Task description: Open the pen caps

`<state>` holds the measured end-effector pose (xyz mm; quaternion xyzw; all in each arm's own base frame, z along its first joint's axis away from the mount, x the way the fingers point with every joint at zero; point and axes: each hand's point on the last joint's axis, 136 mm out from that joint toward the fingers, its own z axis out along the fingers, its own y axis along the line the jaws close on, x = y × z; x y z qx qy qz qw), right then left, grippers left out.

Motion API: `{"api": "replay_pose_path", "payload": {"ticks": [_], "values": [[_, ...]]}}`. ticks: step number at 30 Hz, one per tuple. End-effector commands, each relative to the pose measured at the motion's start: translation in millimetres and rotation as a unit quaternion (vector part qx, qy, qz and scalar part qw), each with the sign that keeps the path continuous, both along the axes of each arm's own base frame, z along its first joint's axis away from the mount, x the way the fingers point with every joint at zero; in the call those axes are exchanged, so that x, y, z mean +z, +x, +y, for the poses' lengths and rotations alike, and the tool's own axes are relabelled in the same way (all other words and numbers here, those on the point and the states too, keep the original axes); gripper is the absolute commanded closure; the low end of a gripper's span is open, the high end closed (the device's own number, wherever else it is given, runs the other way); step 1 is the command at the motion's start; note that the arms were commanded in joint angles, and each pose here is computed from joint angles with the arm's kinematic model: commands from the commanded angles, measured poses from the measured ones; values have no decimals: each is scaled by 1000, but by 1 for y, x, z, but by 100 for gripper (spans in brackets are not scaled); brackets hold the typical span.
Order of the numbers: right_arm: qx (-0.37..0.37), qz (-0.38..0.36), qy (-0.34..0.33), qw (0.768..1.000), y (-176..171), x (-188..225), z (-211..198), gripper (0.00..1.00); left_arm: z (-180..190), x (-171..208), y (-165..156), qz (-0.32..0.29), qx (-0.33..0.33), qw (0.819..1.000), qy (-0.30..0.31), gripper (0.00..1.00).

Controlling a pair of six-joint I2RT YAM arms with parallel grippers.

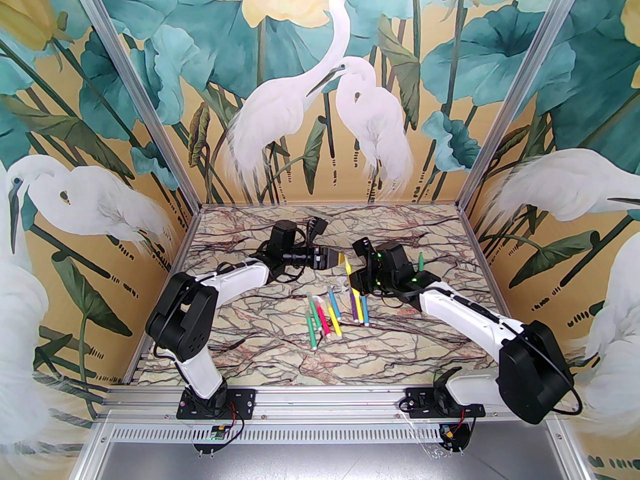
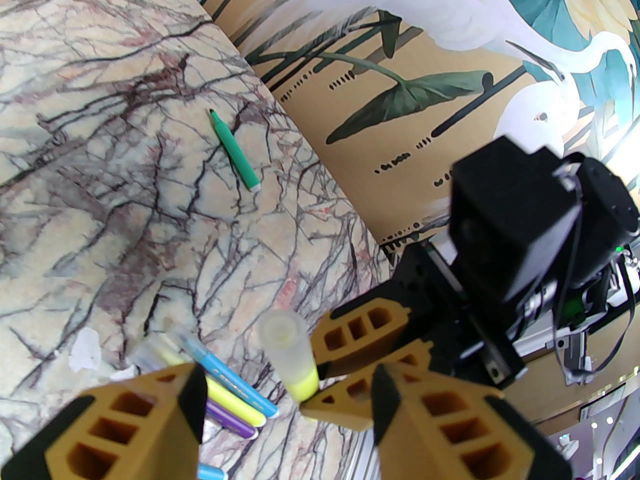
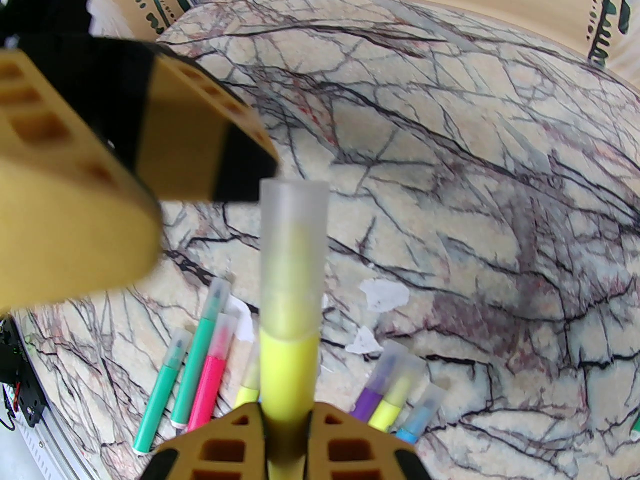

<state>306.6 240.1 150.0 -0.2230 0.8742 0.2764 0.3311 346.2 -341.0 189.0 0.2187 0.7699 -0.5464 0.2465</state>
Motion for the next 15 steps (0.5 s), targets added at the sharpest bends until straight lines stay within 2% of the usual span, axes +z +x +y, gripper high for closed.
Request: {"api": "replay_pose_path", "payload": {"ticks": [1,15], "values": [[20,-19,17,999,-1,13,7,100,-9,7,-2,-4,-19,1000,-13,42],[34,-22,23,999,-3,18,13,100,-18,7,-3,3,-32,999,-16,49]]}}
